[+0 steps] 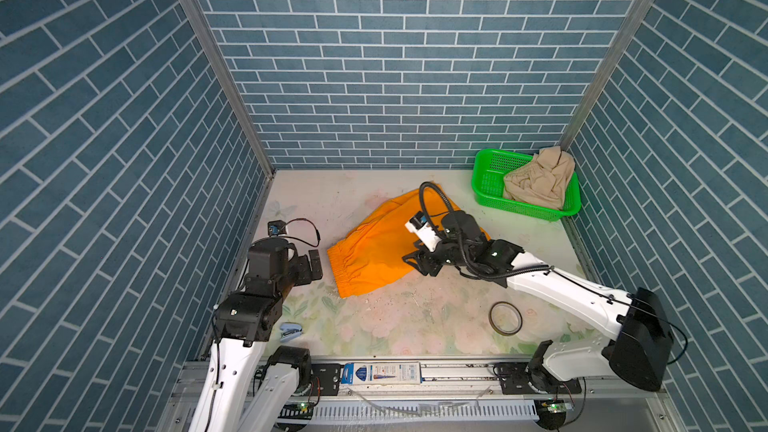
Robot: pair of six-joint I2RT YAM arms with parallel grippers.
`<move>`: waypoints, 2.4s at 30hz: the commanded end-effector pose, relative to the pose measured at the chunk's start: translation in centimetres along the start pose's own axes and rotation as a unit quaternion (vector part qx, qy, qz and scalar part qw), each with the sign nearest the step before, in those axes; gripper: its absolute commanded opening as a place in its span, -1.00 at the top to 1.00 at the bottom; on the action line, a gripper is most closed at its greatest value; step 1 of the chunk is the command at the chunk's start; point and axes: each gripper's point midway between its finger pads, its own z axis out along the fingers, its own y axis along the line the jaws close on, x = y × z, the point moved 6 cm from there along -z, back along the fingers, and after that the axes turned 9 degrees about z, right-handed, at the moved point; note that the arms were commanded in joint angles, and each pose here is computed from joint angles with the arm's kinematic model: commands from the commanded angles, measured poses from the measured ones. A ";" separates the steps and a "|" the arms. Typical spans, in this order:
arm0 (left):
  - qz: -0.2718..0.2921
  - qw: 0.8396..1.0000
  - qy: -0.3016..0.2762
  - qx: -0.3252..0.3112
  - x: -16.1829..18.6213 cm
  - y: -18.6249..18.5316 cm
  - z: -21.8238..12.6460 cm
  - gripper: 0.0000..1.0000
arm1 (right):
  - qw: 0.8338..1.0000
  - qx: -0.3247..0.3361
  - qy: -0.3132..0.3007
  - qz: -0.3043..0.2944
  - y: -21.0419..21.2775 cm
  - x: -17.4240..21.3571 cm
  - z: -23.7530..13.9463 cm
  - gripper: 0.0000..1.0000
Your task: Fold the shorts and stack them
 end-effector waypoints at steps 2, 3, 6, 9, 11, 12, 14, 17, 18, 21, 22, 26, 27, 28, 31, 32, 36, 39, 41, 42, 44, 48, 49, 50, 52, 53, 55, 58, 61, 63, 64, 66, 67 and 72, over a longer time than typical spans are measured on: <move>-0.022 0.998 0.047 -0.040 0.2 1.8 0.4 -0.99 | 0.990 0.027 0.033 -0.137 3.4 -0.2 3.5 -0.22; -0.036 0.998 0.053 -0.021 0.3 1.7 0.9 -0.99 | 0.985 0.037 0.041 -0.164 4.1 -0.1 4.5 -0.23; -0.085 0.993 0.058 0.057 -0.2 1.3 2.6 -0.99 | 0.970 0.072 0.067 -0.224 5.5 0.6 7.4 -0.25; -0.115 0.985 0.080 0.105 -0.6 1.7 4.1 -0.99 | 0.956 0.082 0.086 -0.268 6.8 1.4 9.7 -0.26; -0.127 0.982 0.087 0.109 -0.7 2.3 4.8 -0.99 | 0.948 0.081 0.096 -0.294 7.6 2.0 10.9 -0.28; -0.129 0.982 0.084 0.113 -0.7 2.5 5.0 -0.99 | 0.944 0.082 0.100 -0.304 7.9 2.2 11.4 -0.28; -0.141 0.981 0.080 0.105 -0.3 3.2 5.4 -0.99 | 0.935 0.080 0.110 -0.327 8.4 2.9 12.7 -0.30; -0.167 0.977 0.076 0.105 -0.3 4.0 5.5 -0.99 | 0.925 0.077 0.123 -0.352 8.7 3.7 14.5 -0.33; -0.176 0.976 0.077 0.102 -0.1 4.3 5.5 -0.99 | 0.922 0.076 0.126 -0.357 8.8 3.9 15.0 -0.34; -0.207 0.969 0.079 0.107 0.3 5.1 6.0 -0.99 | 0.918 0.077 0.126 -0.369 8.9 4.1 16.5 -0.34; -0.216 0.967 0.084 0.109 0.5 5.3 6.3 -0.99 | 0.916 0.076 0.124 -0.373 8.9 4.1 16.9 -0.35; -0.229 0.959 0.101 0.131 0.7 5.3 7.3 -0.99 | 0.907 0.076 0.128 -0.395 8.8 4.3 18.7 -0.35; -0.231 0.958 0.103 0.135 0.6 5.3 7.4 -0.99 | 0.905 0.075 0.127 -0.399 8.8 4.5 19.0 -0.36; -0.232 0.957 0.107 0.139 0.7 5.2 7.6 -0.99 | 0.903 0.076 0.124 -0.404 8.7 4.6 19.4 -0.36; -0.236 0.955 0.111 0.141 0.9 5.2 7.8 -0.99 | 0.900 0.075 0.132 -0.409 8.1 5.1 20.5 -0.36; -0.237 0.954 0.114 0.141 0.9 5.2 7.9 -0.99 | 0.899 0.076 0.134 -0.409 7.9 5.2 20.6 -0.36; -0.240 0.953 0.121 0.141 1.0 5.3 8.2 -0.99 | 0.900 0.077 0.158 -0.398 6.7 6.5 21.5 -0.36; -0.241 0.951 0.128 0.144 1.1 5.3 8.3 -0.99 | 0.907 0.072 0.169 -0.378 5.8 7.4 22.1 -0.34; -0.244 0.950 0.130 0.144 1.2 5.2 8.4 -0.99 | 0.912 0.072 0.172 -0.366 5.4 7.7 22.5 -0.29; -0.246 0.950 0.130 0.144 1.2 5.3 8.3 -0.99 | 0.916 0.073 0.169 -0.357 5.3 7.7 22.6 -0.25; -0.248 0.949 0.129 0.144 1.3 5.2 8.2 -0.99 | 0.925 0.064 0.162 -0.337 5.2 7.5 22.5 -0.08; -0.254 0.949 0.132 0.136 1.5 5.2 8.0 -0.99 | 0.943 0.045 0.139 -0.299 5.3 6.6 21.8 0.55; -0.257 0.948 0.133 0.135 1.5 5.2 8.0 -0.99 | 0.947 0.039 0.134 -0.289 5.3 6.3 21.6 0.66; -0.261 0.946 0.134 0.136 1.6 5.2 8.0 -0.99 | 0.951 0.032 0.132 -0.276 5.3 6.3 21.6 0.82; -0.270 0.942 0.137 0.145 1.7 4.9 8.2 -0.99 | 0.961 0.017 0.110 -0.252 5.6 5.0 20.7 0.89; -0.274 0.940 0.137 0.150 1.8 4.8 8.2 -0.99 | 0.966 0.007 0.098 -0.238 5.7 4.7 20.5 0.99; -0.287 0.935 0.136 0.156 1.9 4.6 8.2 -0.99 | 0.974 -0.012 0.075 -0.213 6.0 4.0 19.9 1.00; -0.312 0.924 0.129 0.179 2.3 3.9 8.3 -0.99 | 0.982 -0.022 0.033 -0.185 6.2 2.9 18.8 1.00; -0.338 0.912 0.132 0.191 3.4 3.2 8.8 -0.99 | 0.986 -0.048 -0.005 -0.157 6.6 2.3 17.6 1.00; -0.348 0.907 0.131 0.199 3.9 2.6 9.3 -0.99 | 0.989 -0.061 -0.025 -0.135 6.6 1.9 17.0 1.00; -0.351 0.905 0.132 0.202 4.2 2.3 9.6 -0.99 | 0.989 -0.067 -0.030 -0.128 6.6 1.7 16.7 1.00; -0.354 0.901 0.139 0.208 5.0 1.6 10.4 -0.99 | 0.989 -0.073 -0.036 -0.122 6.8 1.7 16.4 1.00; -0.359 0.898 0.142 0.211 5.3 1.3 10.8 -0.99 | 0.989 -0.075 -0.038 -0.119 6.8 1.6 16.3 1.00; -0.384 0.880 0.145 0.238 6.6 0.1 13.0 -0.99 | 0.990 -0.087 -0.040 -0.106 7.1 1.8 15.9 1.00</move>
